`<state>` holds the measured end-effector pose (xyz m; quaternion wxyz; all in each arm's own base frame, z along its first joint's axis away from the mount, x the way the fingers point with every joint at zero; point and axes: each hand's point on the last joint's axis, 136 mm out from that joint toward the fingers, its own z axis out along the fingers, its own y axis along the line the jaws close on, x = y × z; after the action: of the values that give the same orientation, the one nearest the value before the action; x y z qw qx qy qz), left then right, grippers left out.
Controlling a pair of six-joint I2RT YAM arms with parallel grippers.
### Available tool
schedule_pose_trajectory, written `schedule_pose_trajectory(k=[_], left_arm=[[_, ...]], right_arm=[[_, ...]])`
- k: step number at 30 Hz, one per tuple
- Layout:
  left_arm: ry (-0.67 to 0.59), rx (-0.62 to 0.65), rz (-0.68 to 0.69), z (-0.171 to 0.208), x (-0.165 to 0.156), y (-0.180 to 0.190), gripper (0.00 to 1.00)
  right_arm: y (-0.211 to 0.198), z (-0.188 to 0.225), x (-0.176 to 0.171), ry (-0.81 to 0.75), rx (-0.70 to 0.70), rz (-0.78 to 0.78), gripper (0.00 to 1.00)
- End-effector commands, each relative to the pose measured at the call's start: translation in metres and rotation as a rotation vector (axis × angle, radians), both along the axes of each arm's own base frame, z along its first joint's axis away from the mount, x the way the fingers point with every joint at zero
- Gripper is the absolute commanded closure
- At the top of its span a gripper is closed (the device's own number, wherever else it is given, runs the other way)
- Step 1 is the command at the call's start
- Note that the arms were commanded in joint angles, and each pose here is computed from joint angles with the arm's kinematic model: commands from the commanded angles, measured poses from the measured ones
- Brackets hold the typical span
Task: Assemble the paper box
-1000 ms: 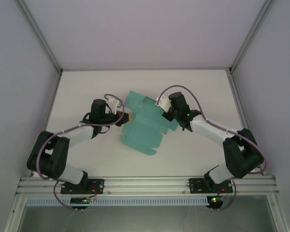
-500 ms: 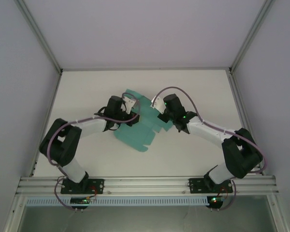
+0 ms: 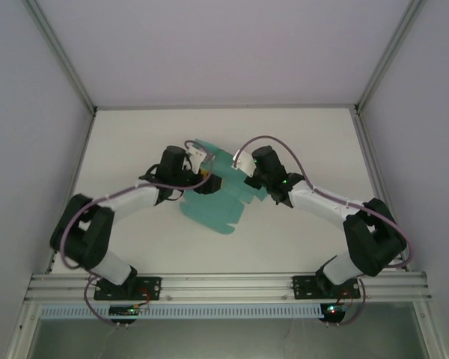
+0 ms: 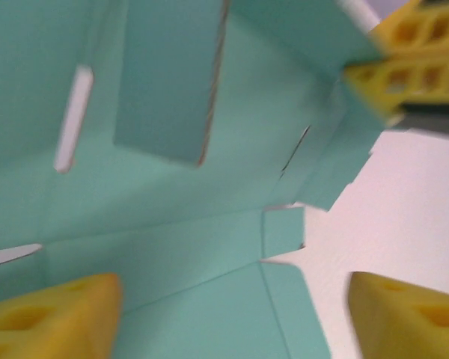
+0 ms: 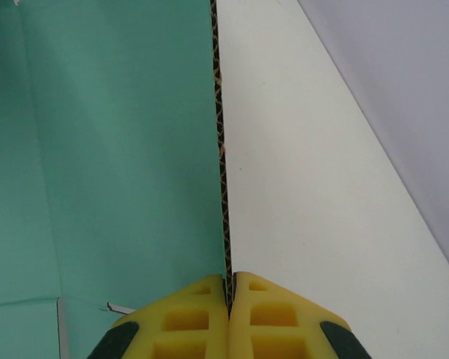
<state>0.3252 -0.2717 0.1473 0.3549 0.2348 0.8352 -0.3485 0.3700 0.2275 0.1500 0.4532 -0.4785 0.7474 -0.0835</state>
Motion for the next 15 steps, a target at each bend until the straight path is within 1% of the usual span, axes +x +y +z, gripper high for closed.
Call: schedule_pose_trajectory(k=[1,3,6,8,11,13,15], left_arm=[[-0.051,0.018,0.125,0.024,0.002,0.029,0.0],[-0.059,0.041,0.243,0.033,0.01,0.055,0.0],[-0.064,0.094,0.466,0.036,0.026,0.105,0.0],[-0.037,0.114,0.615,0.032,0.036,0.139,0.01],[0.046,0.126,0.792,0.017,0.046,0.182,0.0],[0.11,0.141,0.87,0.002,0.051,0.203,0.01],[0.143,0.172,0.899,-0.011,0.057,0.213,0.01]], right_arm=[[-0.001,0.018,0.01,-0.081,-0.035,0.01,1.0],[-0.001,0.023,0.014,-0.121,-0.065,0.021,1.0],[0.004,0.03,0.019,-0.225,-0.169,0.078,1.0],[0.01,0.037,0.024,-0.31,-0.248,0.111,1.0],[0.021,0.046,0.03,-0.434,-0.357,0.158,1.0],[0.03,0.054,0.032,-0.514,-0.399,0.185,1.0],[0.035,0.056,0.032,-0.532,-0.392,0.202,1.0]])
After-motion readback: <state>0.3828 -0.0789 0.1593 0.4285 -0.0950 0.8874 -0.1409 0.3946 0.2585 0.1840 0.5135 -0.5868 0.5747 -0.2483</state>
